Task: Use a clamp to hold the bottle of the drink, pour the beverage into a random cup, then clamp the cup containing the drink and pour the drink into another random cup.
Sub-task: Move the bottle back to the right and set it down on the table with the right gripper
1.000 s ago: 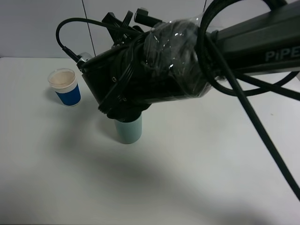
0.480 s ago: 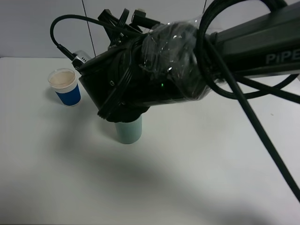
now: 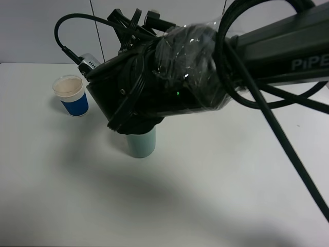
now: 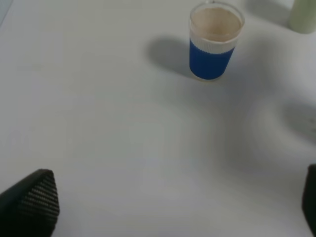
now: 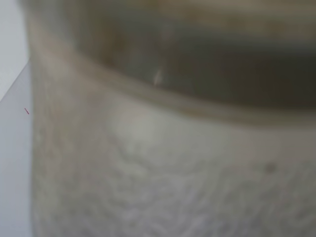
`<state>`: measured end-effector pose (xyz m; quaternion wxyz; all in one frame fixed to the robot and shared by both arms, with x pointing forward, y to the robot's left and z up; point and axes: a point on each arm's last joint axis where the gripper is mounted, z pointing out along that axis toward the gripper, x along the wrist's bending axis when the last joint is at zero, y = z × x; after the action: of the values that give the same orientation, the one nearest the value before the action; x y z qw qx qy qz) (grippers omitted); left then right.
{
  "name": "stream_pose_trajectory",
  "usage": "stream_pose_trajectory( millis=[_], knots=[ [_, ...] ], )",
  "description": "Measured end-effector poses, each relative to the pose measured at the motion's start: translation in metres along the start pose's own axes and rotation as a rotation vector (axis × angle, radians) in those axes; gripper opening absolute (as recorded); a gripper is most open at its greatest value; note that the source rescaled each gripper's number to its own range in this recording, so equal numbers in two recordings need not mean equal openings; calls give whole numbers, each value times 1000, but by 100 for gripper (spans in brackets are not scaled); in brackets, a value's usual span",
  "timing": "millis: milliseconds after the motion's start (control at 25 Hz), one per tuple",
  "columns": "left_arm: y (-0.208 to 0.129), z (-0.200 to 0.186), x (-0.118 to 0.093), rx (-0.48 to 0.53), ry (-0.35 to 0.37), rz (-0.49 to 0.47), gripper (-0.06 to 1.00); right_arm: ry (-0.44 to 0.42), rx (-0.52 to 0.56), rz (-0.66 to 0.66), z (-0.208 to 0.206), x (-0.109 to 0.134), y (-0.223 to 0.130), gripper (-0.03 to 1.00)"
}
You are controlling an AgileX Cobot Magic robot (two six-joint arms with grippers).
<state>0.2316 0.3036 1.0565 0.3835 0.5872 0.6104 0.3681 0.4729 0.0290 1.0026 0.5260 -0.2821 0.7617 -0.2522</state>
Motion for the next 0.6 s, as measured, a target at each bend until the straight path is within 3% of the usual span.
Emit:
stream_pose_trajectory(
  millis=[240, 600],
  knots=[
    [0, 0, 0, 0, 0, 0, 100, 27, -9, 37, 0, 2, 1, 1],
    [0, 0, 0, 0, 0, 0, 100, 191, -51, 237, -2, 16, 7, 1]
  ],
)
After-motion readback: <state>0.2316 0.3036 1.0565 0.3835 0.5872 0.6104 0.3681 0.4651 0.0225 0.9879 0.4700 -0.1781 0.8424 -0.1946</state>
